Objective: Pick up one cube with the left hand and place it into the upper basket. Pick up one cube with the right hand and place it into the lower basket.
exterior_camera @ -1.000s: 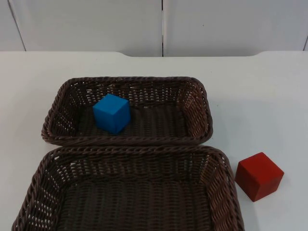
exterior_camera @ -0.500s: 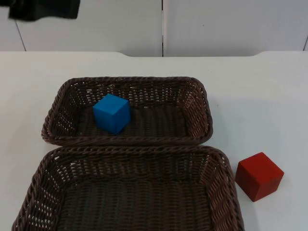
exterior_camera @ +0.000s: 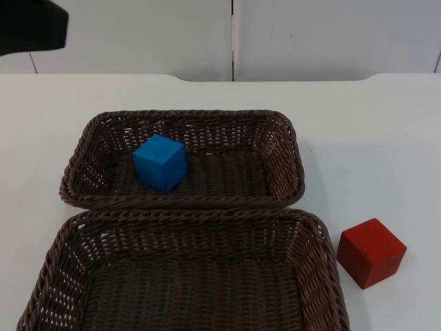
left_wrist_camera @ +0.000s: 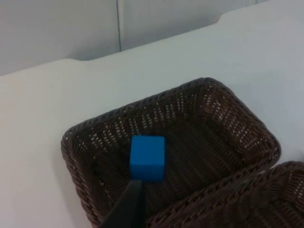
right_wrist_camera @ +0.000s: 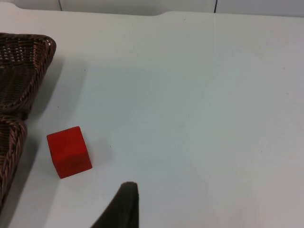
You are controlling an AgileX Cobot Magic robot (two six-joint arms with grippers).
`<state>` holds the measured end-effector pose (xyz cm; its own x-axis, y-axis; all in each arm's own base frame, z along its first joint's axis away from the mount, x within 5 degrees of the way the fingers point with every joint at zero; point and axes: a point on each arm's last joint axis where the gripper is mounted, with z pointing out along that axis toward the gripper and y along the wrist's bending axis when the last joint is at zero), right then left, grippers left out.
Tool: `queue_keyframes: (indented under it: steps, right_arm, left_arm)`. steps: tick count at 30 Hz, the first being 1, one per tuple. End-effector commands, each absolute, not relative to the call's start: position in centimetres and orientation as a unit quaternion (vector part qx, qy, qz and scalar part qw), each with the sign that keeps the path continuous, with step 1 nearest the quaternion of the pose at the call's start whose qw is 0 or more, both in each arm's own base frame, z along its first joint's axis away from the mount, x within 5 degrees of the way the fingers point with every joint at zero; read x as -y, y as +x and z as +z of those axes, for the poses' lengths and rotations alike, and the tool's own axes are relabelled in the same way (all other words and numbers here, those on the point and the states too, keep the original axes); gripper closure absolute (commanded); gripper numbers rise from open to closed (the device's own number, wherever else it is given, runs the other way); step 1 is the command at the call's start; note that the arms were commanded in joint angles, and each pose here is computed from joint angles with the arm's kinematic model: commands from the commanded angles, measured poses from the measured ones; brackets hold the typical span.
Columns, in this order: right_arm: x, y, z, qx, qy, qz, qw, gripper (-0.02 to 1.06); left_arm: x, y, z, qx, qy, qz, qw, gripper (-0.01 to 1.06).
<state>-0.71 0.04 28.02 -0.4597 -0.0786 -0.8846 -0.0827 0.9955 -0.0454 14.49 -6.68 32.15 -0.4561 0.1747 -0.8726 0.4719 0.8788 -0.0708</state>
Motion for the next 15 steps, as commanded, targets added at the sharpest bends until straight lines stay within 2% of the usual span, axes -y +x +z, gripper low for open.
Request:
queue_keyframes:
  steps: [1,15]
  right_arm:
    - [0.0,-0.8,28.0,-0.853,-0.047,-0.003,0.520,-0.01]
    - [0.0,-0.8,28.0,-0.853,-0.047,-0.003,0.520,-0.01]
  left_arm:
    - [6.6,13.9,32.2,-0.840,0.195,-0.155,0.483,0.00]
    - [5.3,9.9,33.4,-0.825,0.219,-0.149,0.498,0.00]
